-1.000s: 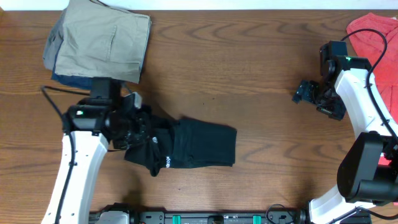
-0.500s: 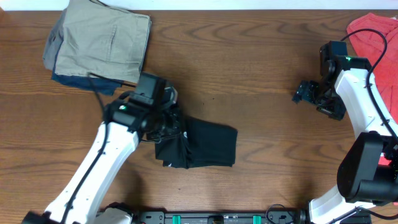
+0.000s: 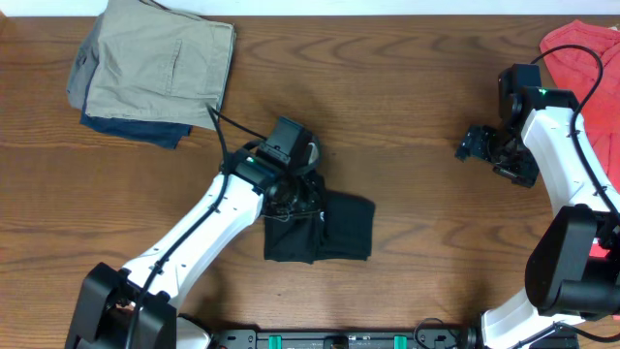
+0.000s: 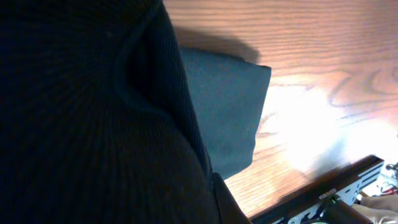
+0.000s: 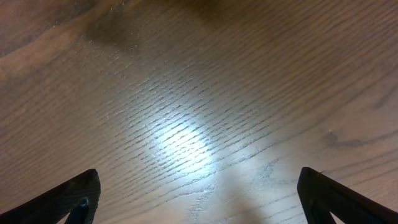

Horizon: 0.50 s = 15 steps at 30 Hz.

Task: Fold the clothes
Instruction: 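Lift the left end and fold it rightward over the strip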

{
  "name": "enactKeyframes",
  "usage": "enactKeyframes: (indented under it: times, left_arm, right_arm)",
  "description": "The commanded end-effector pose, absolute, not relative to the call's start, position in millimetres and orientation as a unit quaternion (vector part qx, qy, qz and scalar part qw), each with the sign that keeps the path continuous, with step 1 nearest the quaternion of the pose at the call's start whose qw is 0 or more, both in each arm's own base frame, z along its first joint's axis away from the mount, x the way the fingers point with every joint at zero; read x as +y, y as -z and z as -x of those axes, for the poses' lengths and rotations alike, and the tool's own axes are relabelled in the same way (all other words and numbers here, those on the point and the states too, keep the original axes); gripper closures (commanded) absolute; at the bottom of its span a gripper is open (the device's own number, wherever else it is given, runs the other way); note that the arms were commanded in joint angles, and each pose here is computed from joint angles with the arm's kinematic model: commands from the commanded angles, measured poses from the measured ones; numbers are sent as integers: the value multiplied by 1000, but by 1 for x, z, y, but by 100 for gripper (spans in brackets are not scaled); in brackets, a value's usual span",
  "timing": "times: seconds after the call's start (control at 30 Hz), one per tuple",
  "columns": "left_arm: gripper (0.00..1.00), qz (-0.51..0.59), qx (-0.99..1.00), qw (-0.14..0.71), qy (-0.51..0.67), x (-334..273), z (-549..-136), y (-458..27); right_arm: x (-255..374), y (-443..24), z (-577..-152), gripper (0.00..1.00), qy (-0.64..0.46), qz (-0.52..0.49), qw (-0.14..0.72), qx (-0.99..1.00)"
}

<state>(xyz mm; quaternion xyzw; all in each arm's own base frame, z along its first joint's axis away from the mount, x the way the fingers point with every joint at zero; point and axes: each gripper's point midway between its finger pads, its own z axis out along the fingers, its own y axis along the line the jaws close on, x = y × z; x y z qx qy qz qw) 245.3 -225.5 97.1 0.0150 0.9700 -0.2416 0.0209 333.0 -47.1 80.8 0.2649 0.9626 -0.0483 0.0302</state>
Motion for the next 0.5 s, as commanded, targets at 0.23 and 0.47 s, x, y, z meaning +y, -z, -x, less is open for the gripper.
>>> enactKeyframes:
  times: [0.23, 0.47]
  left_arm:
    - [93, -33, 966, 16, 254, -244, -234, -105]
    - [93, -36, 966, 19, 257, -246, -234, -105]
  right_arm:
    - [-50, -88, -336, 1, 49, -273, 43, 960]
    - [-50, -88, -336, 1, 49, -273, 43, 960]
